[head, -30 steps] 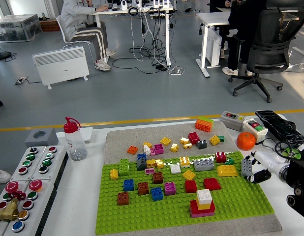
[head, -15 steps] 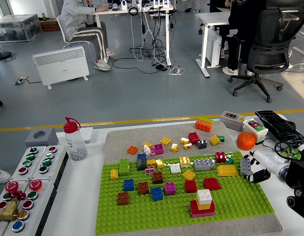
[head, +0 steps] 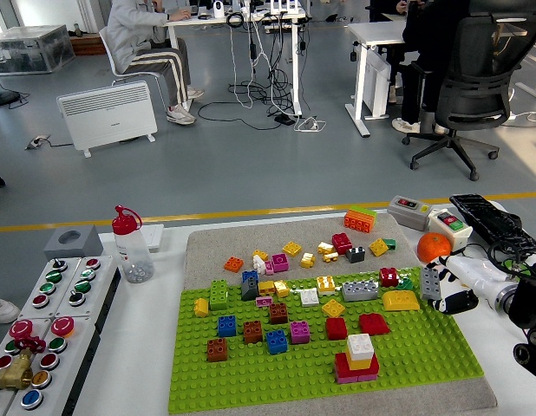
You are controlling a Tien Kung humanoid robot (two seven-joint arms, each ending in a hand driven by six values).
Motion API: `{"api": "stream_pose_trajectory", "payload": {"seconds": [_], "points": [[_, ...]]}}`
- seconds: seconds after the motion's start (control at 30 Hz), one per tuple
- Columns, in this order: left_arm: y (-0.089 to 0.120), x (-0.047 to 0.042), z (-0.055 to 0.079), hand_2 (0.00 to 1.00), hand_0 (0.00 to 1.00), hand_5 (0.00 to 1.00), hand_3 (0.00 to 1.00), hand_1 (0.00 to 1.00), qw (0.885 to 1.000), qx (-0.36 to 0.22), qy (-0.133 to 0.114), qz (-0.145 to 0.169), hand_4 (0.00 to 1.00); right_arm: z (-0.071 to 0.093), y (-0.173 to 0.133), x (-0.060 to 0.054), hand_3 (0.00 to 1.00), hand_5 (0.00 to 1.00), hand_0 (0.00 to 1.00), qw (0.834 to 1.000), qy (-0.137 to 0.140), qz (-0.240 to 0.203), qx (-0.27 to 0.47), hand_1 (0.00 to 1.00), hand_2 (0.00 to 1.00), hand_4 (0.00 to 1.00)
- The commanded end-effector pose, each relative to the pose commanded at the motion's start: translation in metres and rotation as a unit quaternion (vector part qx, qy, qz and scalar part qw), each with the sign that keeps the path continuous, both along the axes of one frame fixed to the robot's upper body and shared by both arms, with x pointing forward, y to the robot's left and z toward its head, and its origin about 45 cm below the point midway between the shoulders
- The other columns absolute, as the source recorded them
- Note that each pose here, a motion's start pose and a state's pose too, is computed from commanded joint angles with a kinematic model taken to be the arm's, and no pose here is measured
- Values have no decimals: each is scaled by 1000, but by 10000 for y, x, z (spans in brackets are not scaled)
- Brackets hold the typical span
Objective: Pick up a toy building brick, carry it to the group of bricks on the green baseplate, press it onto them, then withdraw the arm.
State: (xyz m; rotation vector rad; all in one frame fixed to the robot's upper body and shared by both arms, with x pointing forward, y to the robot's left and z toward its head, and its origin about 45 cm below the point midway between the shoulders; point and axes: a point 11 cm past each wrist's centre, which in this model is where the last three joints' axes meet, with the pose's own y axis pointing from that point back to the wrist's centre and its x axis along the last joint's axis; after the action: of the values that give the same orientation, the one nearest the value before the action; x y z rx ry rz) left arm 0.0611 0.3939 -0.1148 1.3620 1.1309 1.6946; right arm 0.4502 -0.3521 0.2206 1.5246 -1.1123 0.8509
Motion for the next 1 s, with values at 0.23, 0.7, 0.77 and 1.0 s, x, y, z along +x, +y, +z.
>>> {"api": "stream_pose_trajectory", "payload": {"seconds": [0.23, 0.7, 0.77, 1.0], "points": [[4, 0, 1, 567, 667, 998, 429, 612, 1000, 0, -1, 2, 241, 272, -13, -101, 742, 242, 671, 999, -29, 19, -6, 703, 677, 673], [18, 24, 8, 568, 668, 998, 428, 612, 1000, 2, -4, 2, 241, 857, 243, -501, 738, 231, 736, 992, -74, 106, 4, 711, 683, 661], [18, 22, 8, 568, 668, 998, 427, 614, 1000, 2, -4, 2, 241, 907, 340, -567, 739, 232, 784, 989, -76, 124, 11, 718, 689, 661], [18, 23, 8, 568, 668, 998, 428, 613, 1000, 2, -4, 2, 241, 1014, 767, -839, 740, 232, 822, 976, -76, 199, 35, 726, 696, 661]]}}
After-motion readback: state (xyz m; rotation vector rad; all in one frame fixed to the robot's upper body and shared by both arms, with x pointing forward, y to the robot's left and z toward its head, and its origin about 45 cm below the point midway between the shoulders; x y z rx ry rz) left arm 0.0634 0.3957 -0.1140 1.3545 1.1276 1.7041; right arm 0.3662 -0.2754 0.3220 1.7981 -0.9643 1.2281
